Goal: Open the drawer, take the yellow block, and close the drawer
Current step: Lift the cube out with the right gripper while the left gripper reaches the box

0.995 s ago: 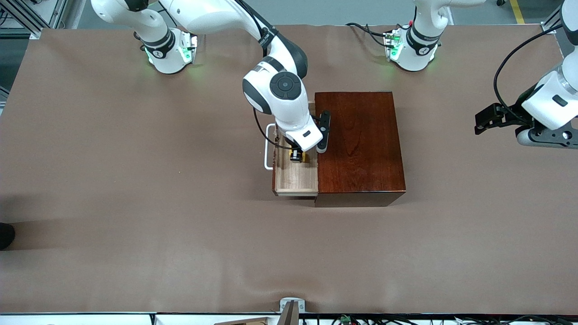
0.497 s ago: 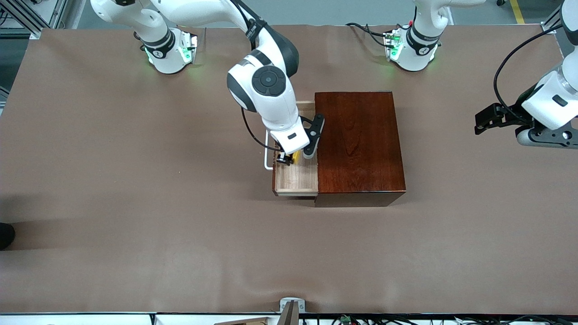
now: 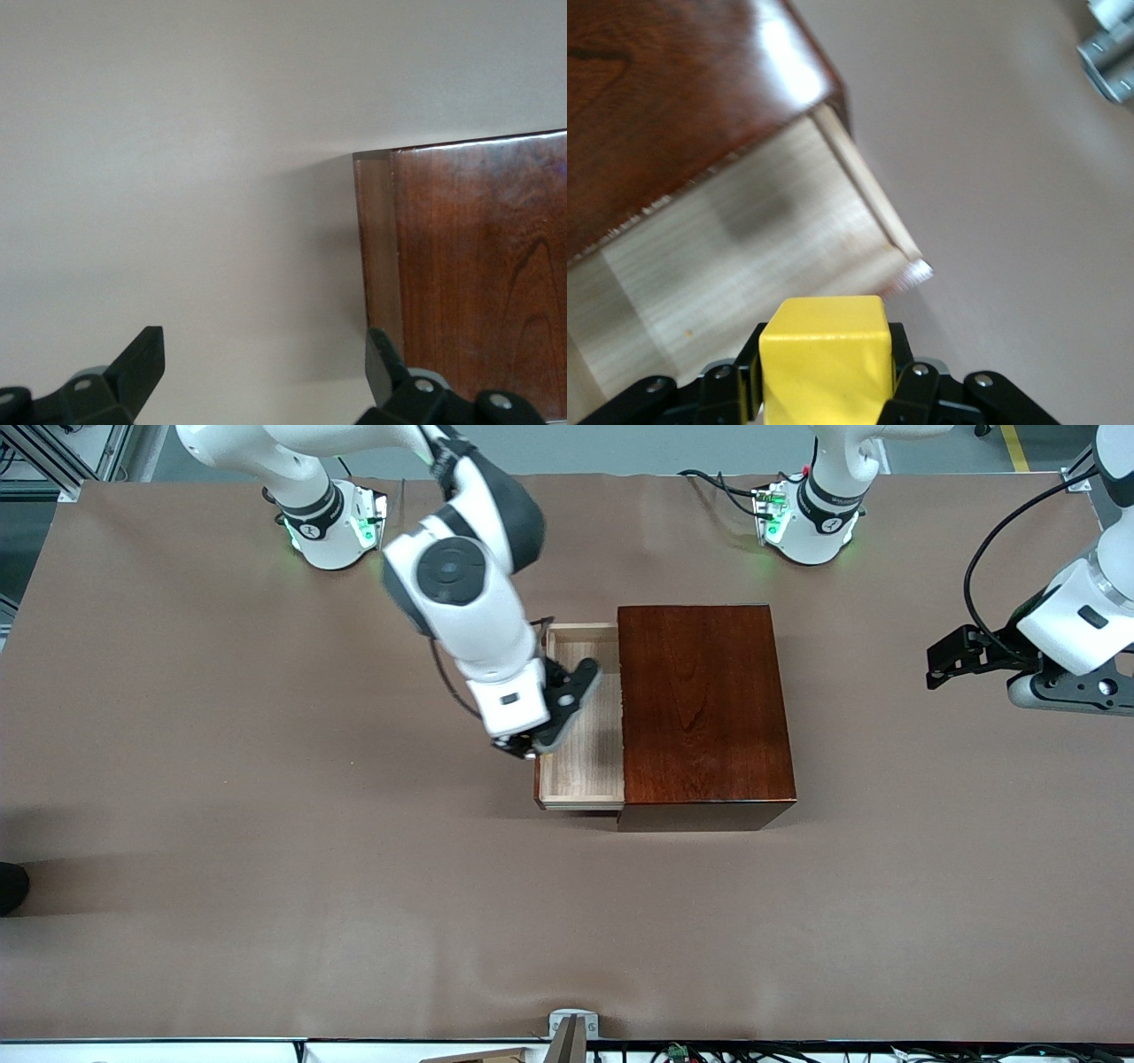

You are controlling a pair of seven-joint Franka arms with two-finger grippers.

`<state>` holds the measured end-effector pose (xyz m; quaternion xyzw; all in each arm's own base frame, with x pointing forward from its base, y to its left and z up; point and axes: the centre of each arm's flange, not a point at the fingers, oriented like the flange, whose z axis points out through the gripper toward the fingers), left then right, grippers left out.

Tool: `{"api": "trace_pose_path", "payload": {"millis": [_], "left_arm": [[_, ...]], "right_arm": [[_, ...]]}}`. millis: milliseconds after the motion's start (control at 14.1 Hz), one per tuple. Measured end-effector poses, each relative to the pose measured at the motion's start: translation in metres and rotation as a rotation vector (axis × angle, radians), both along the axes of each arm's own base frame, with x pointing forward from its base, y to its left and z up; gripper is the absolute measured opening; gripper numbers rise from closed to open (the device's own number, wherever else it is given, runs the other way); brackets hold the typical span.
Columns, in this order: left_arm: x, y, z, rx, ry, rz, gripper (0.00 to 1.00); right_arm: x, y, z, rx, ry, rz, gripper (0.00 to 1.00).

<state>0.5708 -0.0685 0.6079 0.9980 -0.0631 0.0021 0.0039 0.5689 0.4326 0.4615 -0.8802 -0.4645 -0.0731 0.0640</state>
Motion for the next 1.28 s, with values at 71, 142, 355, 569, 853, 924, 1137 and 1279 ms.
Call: {"api": "trace_pose_path", "payload": {"millis": [71, 142, 355, 569, 853, 924, 1137, 1279], "left_arm": [[0.0, -0.006, 0.001, -0.001, -0.003, -0.01, 1.0], [-0.001, -0.012, 0.002, -0.002, -0.006, -0.022, 1.0], [-0.005, -0.047, 0.01, -0.009, -0.023, -0.084, 1.0], [-0.016, -0.094, 0.014, -0.038, -0.026, -0.16, 1.0], [-0.031, -0.138, 0.014, -0.077, -0.015, -0.237, 1.0], [-0.036, -0.151, 0.014, -0.079, -0.012, -0.262, 1.0], [-0.052, -0.189, 0.012, -0.083, -0.004, -0.335, 1.0], [-0.06, -0.213, 0.003, -0.089, 0.014, -0.383, 1.0]], "right_arm": [[0.007, -0.017, 0.01, 0.009, 0.016, -0.032, 0.56], [0.014, -0.036, 0.019, 0.018, 0.034, -0.063, 0.56], [0.035, -0.095, 0.042, 0.028, 0.071, -0.152, 0.56], [0.041, -0.147, 0.051, 0.025, 0.094, -0.223, 0.56], [0.03, -0.202, 0.057, 0.02, 0.116, -0.298, 0.56], [0.027, -0.214, 0.059, 0.02, 0.12, -0.317, 0.56], [0.024, -0.267, 0.056, 0.016, 0.141, -0.399, 0.56], [0.028, -0.312, 0.049, 0.014, 0.157, -0.469, 0.56]]}}
